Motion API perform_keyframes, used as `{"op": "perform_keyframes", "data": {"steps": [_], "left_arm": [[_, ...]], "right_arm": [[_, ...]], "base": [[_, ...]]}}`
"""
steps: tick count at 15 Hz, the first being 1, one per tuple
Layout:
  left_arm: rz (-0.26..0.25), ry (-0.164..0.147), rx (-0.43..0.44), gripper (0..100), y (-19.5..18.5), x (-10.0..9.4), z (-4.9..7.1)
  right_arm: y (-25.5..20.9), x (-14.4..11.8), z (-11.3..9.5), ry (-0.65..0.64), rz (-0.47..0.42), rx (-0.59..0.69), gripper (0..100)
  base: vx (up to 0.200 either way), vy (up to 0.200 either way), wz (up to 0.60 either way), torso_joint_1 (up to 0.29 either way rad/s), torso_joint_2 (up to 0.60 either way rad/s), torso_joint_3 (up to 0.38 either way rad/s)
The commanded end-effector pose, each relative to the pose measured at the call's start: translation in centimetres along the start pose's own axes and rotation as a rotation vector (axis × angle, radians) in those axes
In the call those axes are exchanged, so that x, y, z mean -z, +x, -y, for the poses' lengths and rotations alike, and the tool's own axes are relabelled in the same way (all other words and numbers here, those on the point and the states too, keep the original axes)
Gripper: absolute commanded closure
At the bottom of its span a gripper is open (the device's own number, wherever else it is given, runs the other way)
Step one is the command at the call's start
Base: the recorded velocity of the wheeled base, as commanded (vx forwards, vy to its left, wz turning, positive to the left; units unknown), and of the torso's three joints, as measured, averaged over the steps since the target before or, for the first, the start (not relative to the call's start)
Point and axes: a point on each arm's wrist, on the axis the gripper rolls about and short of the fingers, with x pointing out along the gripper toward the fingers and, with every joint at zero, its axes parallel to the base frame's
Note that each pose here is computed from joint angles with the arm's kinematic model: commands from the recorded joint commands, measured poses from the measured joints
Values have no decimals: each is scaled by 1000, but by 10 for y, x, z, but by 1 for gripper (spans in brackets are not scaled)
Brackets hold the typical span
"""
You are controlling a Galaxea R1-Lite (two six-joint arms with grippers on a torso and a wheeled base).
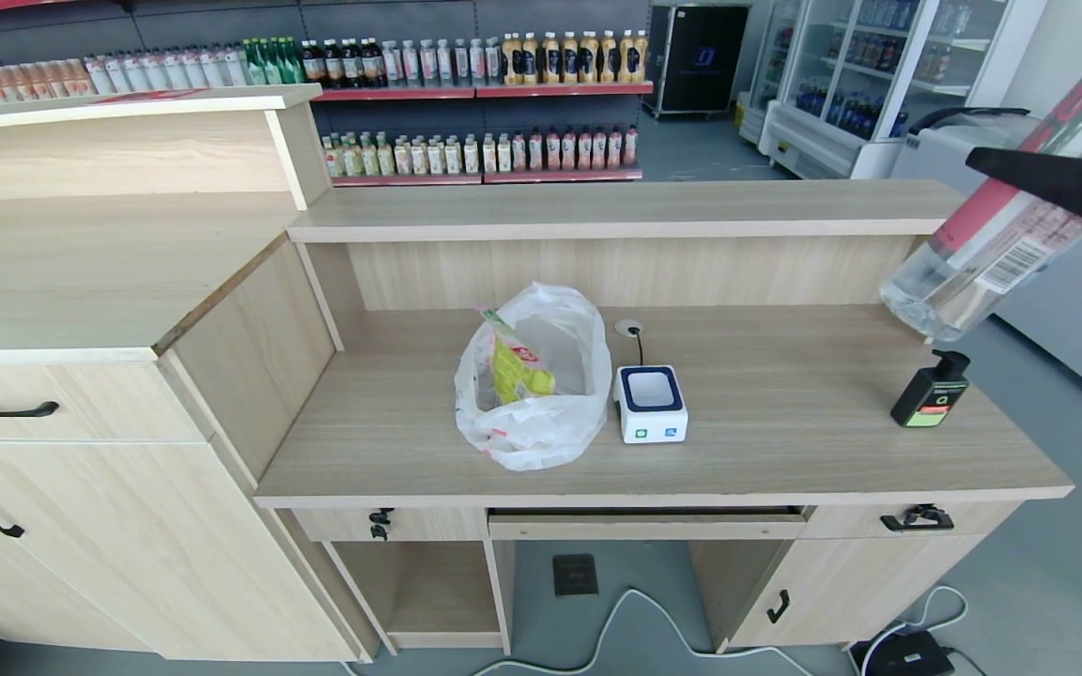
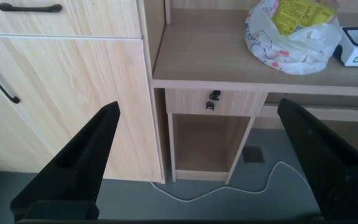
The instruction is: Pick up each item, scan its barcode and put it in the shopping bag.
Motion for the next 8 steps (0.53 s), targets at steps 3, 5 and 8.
{"op": "perform_keyframes", "data": {"steps": [3, 5, 8], "left_arm": [[0, 0, -1, 0, 0, 0, 0], [0, 0, -1, 0, 0, 0, 0], [0, 0, -1, 0, 0, 0, 0]], "right_arm": [[13, 41, 69, -214, -152, 244, 100], [9, 49, 89, -274, -139, 311, 100], [7, 59, 106, -348, -122, 357, 100]], "base": [[0, 0, 0, 0, 0, 0], [0, 0, 0, 0, 0, 0], [0, 0, 0, 0, 0, 0]]}}
